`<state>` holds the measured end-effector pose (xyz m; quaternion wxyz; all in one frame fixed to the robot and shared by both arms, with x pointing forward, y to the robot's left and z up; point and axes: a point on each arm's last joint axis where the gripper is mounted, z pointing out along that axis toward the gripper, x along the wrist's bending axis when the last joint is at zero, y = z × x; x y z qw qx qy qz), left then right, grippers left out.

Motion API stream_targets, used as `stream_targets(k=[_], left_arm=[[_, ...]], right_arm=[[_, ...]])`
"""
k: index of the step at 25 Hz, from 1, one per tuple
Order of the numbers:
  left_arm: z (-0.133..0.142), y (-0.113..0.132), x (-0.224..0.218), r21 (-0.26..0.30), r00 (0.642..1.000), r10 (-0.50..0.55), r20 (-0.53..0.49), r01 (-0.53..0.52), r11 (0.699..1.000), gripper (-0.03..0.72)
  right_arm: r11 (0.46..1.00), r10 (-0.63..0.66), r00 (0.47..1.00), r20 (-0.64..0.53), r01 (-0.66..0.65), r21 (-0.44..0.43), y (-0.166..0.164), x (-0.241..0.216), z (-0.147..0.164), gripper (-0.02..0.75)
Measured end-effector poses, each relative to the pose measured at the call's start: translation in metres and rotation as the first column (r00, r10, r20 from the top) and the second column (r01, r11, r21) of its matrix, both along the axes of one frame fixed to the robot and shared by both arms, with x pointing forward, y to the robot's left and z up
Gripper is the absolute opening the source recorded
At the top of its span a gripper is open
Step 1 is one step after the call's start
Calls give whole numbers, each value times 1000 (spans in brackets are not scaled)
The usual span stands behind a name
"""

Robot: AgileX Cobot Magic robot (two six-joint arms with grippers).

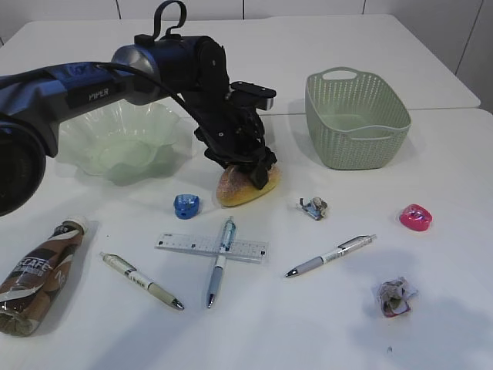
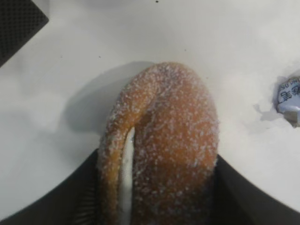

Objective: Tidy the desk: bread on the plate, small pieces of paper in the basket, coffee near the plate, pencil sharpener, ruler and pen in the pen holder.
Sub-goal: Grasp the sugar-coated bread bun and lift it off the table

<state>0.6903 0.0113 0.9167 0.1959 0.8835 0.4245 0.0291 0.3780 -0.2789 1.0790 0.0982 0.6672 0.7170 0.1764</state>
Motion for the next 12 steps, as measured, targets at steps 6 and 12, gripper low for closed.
stream_targets(k=[6, 12], left_arm=[[2, 3, -2, 42, 1000, -14, -18, 15, 999, 314], [30, 6, 0, 69, 1000, -28, -15, 29, 997, 305]], right_arm=[[1000, 0, 1000, 0, 0, 0, 0, 0, 0, 551], [1000, 0, 1000, 0, 0, 0, 0, 0, 0, 551]])
